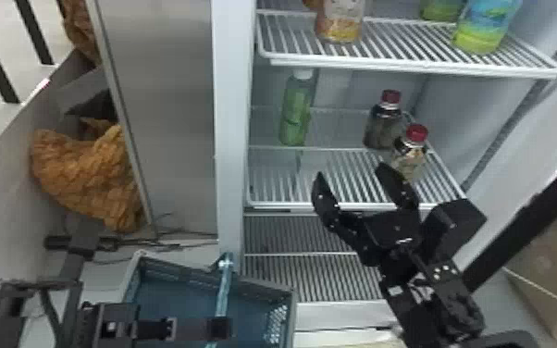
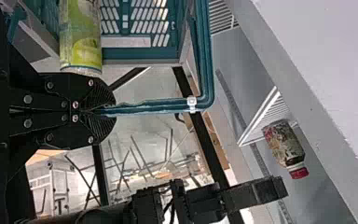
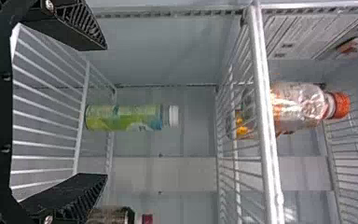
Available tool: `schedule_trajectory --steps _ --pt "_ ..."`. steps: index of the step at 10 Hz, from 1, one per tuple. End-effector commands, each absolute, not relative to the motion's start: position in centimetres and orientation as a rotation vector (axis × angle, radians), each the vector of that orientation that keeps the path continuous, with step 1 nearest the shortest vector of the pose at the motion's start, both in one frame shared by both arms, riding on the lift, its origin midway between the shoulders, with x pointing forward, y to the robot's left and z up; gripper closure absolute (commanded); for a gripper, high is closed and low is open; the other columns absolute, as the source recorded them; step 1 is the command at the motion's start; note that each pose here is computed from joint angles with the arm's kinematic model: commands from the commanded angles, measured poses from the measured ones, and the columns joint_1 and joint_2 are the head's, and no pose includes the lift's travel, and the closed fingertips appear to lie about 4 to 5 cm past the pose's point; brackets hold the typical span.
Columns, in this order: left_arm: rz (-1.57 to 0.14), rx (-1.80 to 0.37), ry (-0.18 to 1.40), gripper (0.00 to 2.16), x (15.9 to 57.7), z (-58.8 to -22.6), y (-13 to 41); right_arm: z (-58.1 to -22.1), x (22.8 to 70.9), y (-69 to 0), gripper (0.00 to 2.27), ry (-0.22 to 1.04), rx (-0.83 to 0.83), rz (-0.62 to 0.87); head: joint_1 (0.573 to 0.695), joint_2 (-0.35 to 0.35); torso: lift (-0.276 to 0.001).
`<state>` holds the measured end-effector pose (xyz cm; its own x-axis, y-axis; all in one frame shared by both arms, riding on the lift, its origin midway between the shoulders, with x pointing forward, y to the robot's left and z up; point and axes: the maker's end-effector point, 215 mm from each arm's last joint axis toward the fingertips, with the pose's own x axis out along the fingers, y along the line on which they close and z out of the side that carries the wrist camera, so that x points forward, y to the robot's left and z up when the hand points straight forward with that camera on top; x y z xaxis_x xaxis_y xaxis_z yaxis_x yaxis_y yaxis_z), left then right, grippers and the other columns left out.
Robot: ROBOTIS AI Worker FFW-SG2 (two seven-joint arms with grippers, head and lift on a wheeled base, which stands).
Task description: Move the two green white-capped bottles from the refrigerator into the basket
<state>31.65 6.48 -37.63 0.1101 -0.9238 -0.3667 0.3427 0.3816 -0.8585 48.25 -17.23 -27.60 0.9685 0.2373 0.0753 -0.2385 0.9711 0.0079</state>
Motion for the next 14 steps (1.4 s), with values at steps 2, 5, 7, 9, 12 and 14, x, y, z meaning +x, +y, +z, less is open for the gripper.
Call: schedule_trajectory --steps 2,5,7,9,12,14 --pt "-1.046 -0.676 1.073 1.18 31.8 -37.6 6.4 -29.9 49.4 -17.4 0.06 -0.044 0.021 0.234 0.695 -0.153 -0.263" --pt "-1.048 -0.671 1.074 1.18 31.8 -37.6 6.4 -31.5 51.3 -17.6 0.05 -0.029 0.024 0.228 0.695 -0.151 -0.263" --pt "-1.045 -0.673 1.075 1.18 31.8 -37.7 6.5 -31.5 52.8 -17.8 0.04 -0.046 0.023 0.224 0.695 -0.151 -0.263" --pt "-1.048 -0.67 1.072 1.18 31.9 -37.6 6.4 -31.5 54.9 -17.7 0.02 -0.053 0.014 0.224 0.695 -0.151 -0.263" --pt "-1.051 -0.677 1.07 1.18 31.8 -37.4 6.4 -30.6 58.0 -15.7 0.01 -0.079 0.006 0.258 0.695 -0.135 -0.263" --pt "-1.052 -0.68 1.071 1.18 31.8 -37.4 6.4 -30.6 59.6 -15.6 0.0 -0.076 -0.008 0.249 0.695 -0.118 -0.263"
